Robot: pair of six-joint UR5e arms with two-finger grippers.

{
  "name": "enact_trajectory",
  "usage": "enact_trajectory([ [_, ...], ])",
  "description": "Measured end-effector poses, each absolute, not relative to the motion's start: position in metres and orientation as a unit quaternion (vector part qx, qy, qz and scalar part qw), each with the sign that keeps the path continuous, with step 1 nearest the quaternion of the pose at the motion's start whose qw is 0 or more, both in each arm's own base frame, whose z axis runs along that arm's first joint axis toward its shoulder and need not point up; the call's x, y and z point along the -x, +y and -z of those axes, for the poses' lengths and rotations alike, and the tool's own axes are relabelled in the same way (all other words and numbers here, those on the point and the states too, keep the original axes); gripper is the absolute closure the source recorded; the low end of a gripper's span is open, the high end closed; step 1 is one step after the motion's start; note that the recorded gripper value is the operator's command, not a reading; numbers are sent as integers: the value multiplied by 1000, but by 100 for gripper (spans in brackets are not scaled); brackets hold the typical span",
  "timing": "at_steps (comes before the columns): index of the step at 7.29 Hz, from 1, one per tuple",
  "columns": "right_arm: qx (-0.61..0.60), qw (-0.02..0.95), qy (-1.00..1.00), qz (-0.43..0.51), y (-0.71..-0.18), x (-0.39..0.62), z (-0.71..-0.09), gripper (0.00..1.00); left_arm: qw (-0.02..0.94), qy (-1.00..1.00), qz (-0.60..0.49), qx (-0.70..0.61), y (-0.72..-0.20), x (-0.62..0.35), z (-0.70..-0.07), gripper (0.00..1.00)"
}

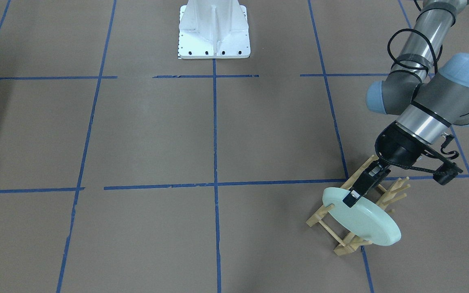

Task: Place plate on table
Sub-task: 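Grasp the plate's rim with the left gripper and lift it from the rack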

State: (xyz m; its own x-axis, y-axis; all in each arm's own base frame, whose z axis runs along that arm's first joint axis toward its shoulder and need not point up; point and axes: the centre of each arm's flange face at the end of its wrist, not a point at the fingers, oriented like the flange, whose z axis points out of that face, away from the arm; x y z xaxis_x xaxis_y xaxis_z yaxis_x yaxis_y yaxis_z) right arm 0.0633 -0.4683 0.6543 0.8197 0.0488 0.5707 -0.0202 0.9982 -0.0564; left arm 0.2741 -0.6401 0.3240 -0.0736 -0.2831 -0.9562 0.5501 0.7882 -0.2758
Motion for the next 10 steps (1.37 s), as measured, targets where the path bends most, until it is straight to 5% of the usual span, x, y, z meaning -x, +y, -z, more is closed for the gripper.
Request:
enact_trajectory([
  [5,24,954,-300,-18,-468,-63,-654,0,657,690,284,-108,-650,-156,-299,100],
  [10,23,954,-300,-18,-468,-63,-654,0,689,683,220,-105,-588,-84,-187,100],
])
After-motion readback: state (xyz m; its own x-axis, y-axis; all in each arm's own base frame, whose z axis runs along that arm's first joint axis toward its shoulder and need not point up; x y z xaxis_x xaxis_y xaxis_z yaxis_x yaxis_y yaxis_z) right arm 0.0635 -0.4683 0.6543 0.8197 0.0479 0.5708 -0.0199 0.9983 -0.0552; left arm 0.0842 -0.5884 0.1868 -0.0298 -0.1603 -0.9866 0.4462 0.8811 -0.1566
